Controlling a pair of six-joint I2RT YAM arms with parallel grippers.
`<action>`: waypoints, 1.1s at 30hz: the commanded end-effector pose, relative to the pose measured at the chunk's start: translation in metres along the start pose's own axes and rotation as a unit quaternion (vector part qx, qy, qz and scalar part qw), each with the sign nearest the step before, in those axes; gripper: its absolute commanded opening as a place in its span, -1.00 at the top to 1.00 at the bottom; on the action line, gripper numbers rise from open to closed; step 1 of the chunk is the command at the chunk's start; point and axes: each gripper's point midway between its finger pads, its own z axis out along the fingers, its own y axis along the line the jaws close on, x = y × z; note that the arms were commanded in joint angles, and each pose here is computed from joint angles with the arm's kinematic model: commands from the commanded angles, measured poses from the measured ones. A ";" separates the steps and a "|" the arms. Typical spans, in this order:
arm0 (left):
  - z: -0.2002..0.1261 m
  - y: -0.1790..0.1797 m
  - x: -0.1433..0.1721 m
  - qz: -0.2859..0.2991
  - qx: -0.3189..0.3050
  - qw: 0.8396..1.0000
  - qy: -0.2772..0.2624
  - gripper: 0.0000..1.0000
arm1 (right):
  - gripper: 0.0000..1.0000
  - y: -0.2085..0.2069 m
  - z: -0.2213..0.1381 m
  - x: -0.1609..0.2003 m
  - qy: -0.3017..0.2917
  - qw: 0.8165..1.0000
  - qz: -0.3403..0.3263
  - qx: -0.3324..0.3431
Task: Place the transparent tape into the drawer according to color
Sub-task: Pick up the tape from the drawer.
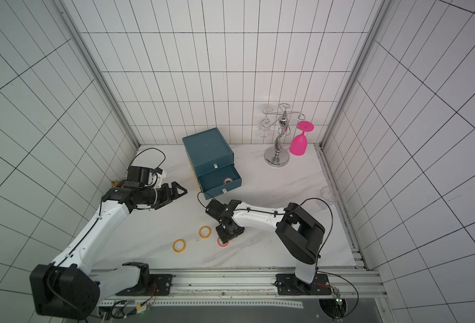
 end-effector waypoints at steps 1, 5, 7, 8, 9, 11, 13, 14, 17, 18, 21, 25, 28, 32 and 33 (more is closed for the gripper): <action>-0.003 0.002 -0.002 0.010 -0.004 1.000 -0.008 -0.96 | -0.03 0.007 -0.003 -0.009 -0.005 1.000 -0.011 0.004; -0.004 0.003 -0.001 0.010 -0.006 1.000 -0.008 -0.96 | 0.04 0.007 0.002 -0.006 0.004 1.000 -0.014 0.006; -0.004 0.003 -0.001 0.010 -0.006 1.000 -0.008 -0.96 | 0.07 0.008 0.005 -0.004 0.010 1.000 -0.016 0.007; -0.004 0.003 -0.001 0.009 -0.006 1.000 -0.008 -0.96 | 0.09 0.008 0.006 -0.003 0.012 1.000 -0.017 0.007; -0.004 0.003 -0.001 0.009 -0.007 1.000 -0.008 -0.96 | 0.10 0.009 0.007 -0.002 0.013 1.000 -0.019 0.008; -0.004 0.003 -0.001 0.009 -0.006 1.000 -0.008 -0.96 | 0.12 0.010 0.009 -0.002 0.017 1.000 -0.020 0.010; -0.004 0.004 -0.001 0.009 -0.007 1.000 -0.007 -0.96 | 0.16 0.010 0.012 0.000 0.022 0.999 -0.022 0.014; -0.004 0.003 -0.001 0.009 -0.006 1.000 -0.007 -0.96 | 0.18 0.010 0.013 0.000 0.024 0.999 -0.021 0.015; -0.004 0.004 -0.001 0.009 -0.007 1.000 -0.008 -0.96 | 0.28 0.011 0.016 0.002 0.030 0.999 -0.023 0.019; -0.004 0.004 -0.001 0.009 -0.007 1.000 -0.008 -0.96 | 0.32 0.011 0.017 0.003 0.031 0.999 -0.023 0.020; -0.004 0.004 -0.001 0.009 -0.008 1.000 -0.007 -0.96 | 0.44 0.011 0.020 0.005 0.039 0.999 -0.025 0.025; -0.004 0.004 -0.001 0.009 -0.009 1.000 -0.007 -0.96 | 0.57 0.010 0.023 0.009 0.051 0.998 -0.025 0.030; -0.004 0.005 -0.001 0.009 -0.010 1.000 -0.007 -0.96 | 0.69 0.009 0.025 0.009 0.055 0.998 -0.024 0.033; -0.003 0.005 -0.001 0.009 -0.010 1.000 -0.007 -0.95 | 0.85 0.009 0.023 0.009 0.053 0.998 -0.021 0.033; -0.003 0.005 -0.001 0.009 -0.010 1.000 -0.007 -0.95 | 0.90 0.009 0.022 0.008 0.050 0.998 -0.020 0.032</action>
